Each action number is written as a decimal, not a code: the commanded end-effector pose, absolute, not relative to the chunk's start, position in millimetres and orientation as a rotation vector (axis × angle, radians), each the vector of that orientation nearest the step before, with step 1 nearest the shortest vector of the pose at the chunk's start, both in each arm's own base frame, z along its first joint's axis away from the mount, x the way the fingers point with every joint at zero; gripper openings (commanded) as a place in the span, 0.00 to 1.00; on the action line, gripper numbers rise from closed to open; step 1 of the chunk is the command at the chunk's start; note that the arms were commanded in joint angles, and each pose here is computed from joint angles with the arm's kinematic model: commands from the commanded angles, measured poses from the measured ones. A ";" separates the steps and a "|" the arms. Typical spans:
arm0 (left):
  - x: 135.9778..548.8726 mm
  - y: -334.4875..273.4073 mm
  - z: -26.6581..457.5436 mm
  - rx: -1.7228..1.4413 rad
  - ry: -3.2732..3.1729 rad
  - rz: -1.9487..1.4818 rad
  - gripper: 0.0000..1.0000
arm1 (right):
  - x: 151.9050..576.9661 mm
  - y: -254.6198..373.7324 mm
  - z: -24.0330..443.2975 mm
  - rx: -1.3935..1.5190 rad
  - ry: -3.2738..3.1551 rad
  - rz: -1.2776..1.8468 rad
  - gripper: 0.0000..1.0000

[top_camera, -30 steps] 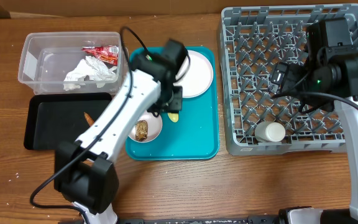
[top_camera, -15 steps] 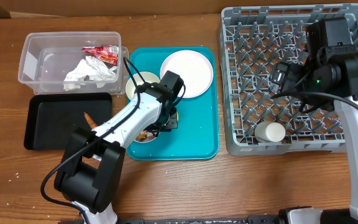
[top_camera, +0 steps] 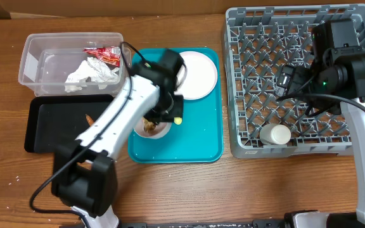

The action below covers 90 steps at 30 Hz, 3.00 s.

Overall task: Sort waste into correct bins and load items into the dishwasher
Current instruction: 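Grasp the pink bowl with the left gripper and tip scraps onto black tray, then set the emptied pink bowl back on the teal tray with the left gripper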

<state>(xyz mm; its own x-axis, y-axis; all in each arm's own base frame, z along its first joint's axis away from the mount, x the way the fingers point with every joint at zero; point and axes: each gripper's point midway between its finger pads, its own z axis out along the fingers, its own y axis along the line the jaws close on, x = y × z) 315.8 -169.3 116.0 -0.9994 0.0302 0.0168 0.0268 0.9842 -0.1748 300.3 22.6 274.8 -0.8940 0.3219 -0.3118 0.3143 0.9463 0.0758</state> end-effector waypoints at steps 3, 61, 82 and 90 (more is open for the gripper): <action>325.6 -116.7 168.2 -0.023 -3.105 0.610 0.04 | 302.9 20.5 281.5 0.455 2.748 0.016 1.00; 325.4 -250.5 83.2 -1.504 -2.982 0.054 0.04 | 307.2 21.1 282.7 0.453 2.731 0.025 1.00; 317.2 -275.9 133.5 -1.510 -2.887 0.050 0.51 | 308.9 21.4 283.2 0.453 2.725 0.027 1.00; 428.9 -158.7 158.8 -0.256 -3.420 0.006 0.64 | 309.2 21.4 283.3 0.452 2.724 0.027 1.00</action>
